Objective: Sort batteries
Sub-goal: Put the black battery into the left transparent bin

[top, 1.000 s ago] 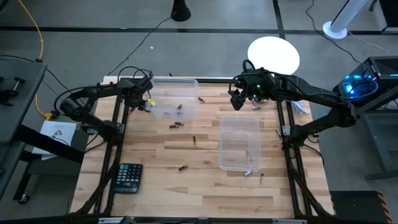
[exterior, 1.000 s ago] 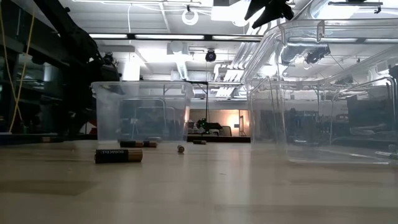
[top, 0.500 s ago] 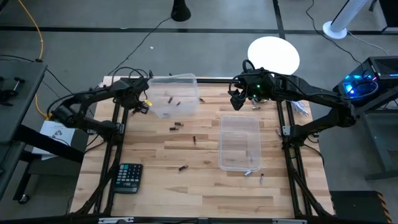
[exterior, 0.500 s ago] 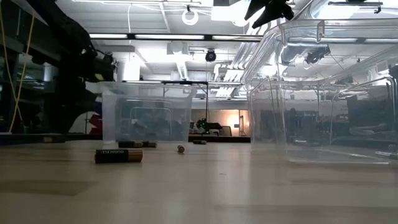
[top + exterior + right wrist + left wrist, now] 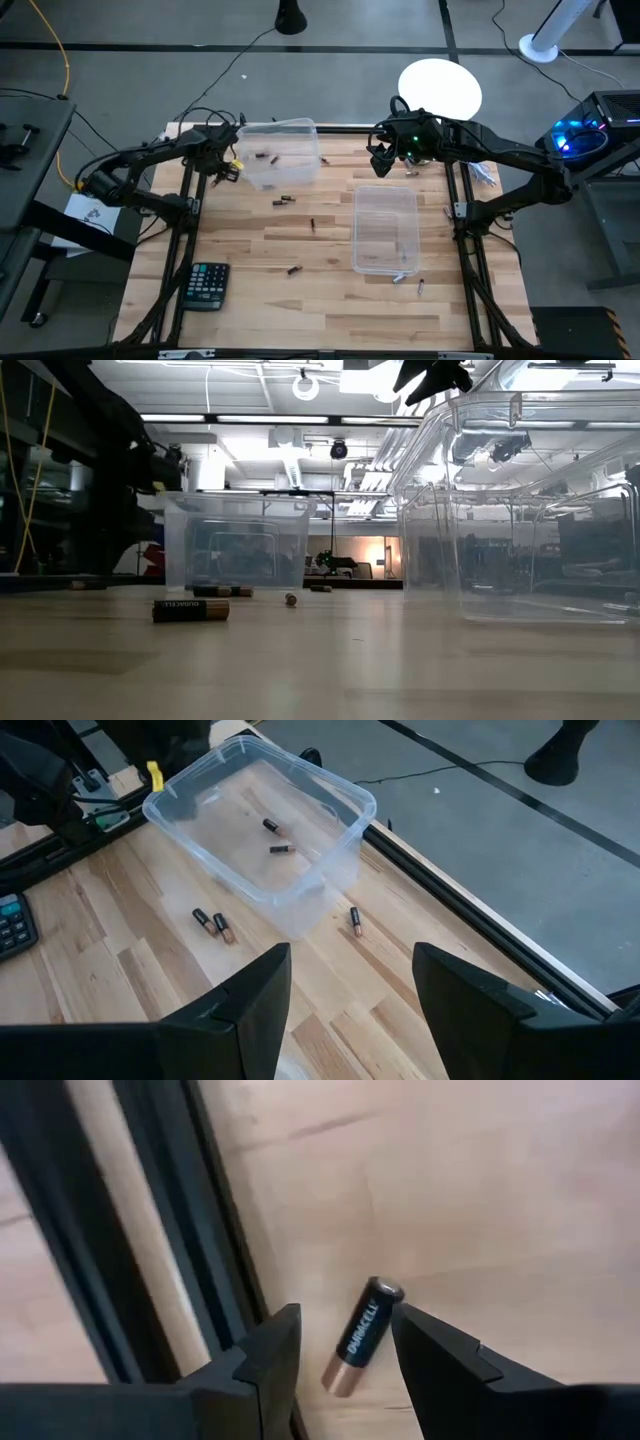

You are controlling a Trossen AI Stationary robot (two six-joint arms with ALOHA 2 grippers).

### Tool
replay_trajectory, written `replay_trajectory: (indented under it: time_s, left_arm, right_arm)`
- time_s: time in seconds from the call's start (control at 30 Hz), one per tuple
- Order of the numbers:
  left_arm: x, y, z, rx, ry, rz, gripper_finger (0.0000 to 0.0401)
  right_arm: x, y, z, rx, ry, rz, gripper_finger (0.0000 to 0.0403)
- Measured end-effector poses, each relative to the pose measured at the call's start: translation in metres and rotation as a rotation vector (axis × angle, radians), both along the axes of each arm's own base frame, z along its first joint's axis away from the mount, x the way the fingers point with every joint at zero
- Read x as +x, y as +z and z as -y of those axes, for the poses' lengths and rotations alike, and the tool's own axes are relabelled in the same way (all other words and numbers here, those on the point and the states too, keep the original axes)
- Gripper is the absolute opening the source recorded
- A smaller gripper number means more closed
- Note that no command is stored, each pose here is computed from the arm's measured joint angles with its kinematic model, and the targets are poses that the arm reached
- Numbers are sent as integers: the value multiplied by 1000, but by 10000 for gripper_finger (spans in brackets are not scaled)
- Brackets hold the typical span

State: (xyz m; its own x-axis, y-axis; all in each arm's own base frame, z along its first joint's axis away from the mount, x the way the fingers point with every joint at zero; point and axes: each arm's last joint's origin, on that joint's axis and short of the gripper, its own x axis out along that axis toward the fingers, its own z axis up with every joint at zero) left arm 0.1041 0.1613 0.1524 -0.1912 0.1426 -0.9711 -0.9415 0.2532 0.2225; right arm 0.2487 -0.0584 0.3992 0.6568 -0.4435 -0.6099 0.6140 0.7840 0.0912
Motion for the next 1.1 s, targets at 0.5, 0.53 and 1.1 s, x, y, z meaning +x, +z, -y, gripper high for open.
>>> replay_trajectory:
  time_s: [0.5, 0.53, 1.1]
  left_arm:
    - [5, -23, -3, -98, -31, 60, 130]
    - [5, -22, -2, -104, -34, 64, 121]
    - [1, -2, 7, -65, -57, 131, 2]
  right_arm:
    - [0, 0, 0, 12, -12, 8, 206]
    - [0, 0, 0, 12, -11, 8, 206]
    - [0, 0, 0, 12, -11, 8, 206]
